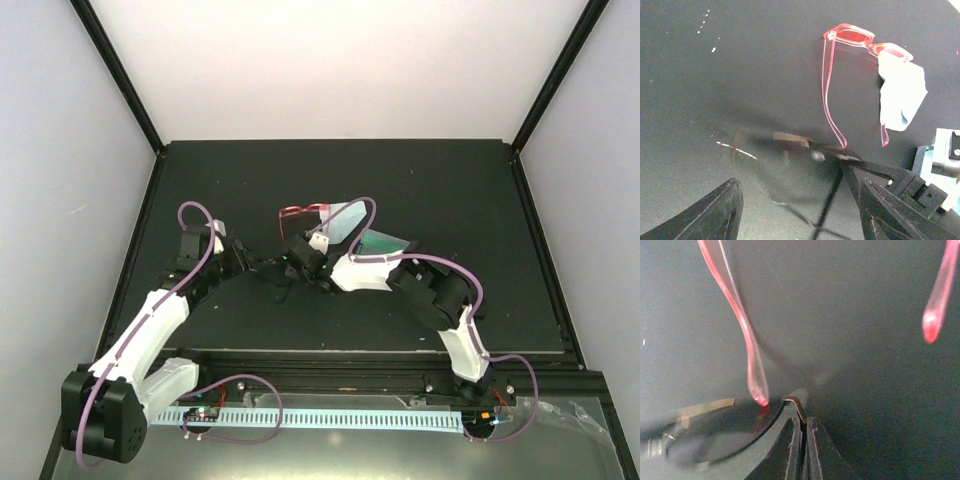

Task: Organize the sunglasses
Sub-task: Pick up the sunglasses from the center of the board.

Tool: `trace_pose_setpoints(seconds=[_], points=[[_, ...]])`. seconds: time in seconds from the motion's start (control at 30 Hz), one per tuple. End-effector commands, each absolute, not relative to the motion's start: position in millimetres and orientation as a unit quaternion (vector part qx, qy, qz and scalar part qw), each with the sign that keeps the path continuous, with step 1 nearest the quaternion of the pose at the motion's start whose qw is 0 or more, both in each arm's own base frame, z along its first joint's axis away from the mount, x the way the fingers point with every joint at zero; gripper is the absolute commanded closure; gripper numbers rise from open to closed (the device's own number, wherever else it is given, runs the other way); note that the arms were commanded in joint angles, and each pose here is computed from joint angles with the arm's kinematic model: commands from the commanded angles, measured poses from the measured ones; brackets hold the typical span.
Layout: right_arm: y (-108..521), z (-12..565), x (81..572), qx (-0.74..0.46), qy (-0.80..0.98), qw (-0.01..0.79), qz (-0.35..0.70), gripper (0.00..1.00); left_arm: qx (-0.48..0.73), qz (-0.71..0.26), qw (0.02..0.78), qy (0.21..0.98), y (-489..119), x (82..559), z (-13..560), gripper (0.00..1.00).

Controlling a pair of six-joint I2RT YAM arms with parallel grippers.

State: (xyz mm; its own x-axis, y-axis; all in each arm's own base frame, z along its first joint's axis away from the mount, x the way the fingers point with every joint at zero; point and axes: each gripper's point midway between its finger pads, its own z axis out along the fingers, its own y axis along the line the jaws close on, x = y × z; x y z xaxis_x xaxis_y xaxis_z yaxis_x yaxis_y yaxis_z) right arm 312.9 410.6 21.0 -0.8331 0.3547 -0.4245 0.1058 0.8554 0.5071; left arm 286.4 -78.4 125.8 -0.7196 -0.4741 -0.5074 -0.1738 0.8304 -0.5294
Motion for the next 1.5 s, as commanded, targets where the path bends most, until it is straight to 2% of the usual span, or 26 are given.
trace_pose_setpoints(seconds=[0.0, 0.23, 0.37, 0.67, 0.9, 1.23, 1.47], points=[[390, 38, 333, 0.102, 0.922, 0.31, 0.207, 0.97, -0.174, -0.239, 0.346, 0.891, -78, 287, 147, 0.37], [370, 106, 357, 0.013, 0.896, 0.389, 0.213, 0.99, -0.159, -0.27, 0.405, 0.859, -81, 286, 199, 0.36], [350, 153, 363, -0.048, 0.861, 0.449, 0.233, 0.99, -0.104, -0.334, 0.424, 0.835, -104, 283, 233, 0.35], [350, 267, 324, -0.212, 0.767, 0.507, 0.332, 0.99, 0.066, -0.536, 0.34, 0.77, -178, 251, 294, 0.33], [351, 315, 290, -0.258, 0.724, 0.507, 0.391, 0.99, 0.139, -0.593, 0.319, 0.726, -204, 234, 323, 0.35], [350, 358, 260, -0.281, 0.675, 0.509, 0.455, 0.99, 0.17, -0.637, 0.299, 0.69, -224, 217, 344, 0.52], [341, 376, 248, -0.278, 0.658, 0.516, 0.473, 0.99, 0.203, -0.663, 0.289, 0.661, -235, 201, 363, 0.71]])
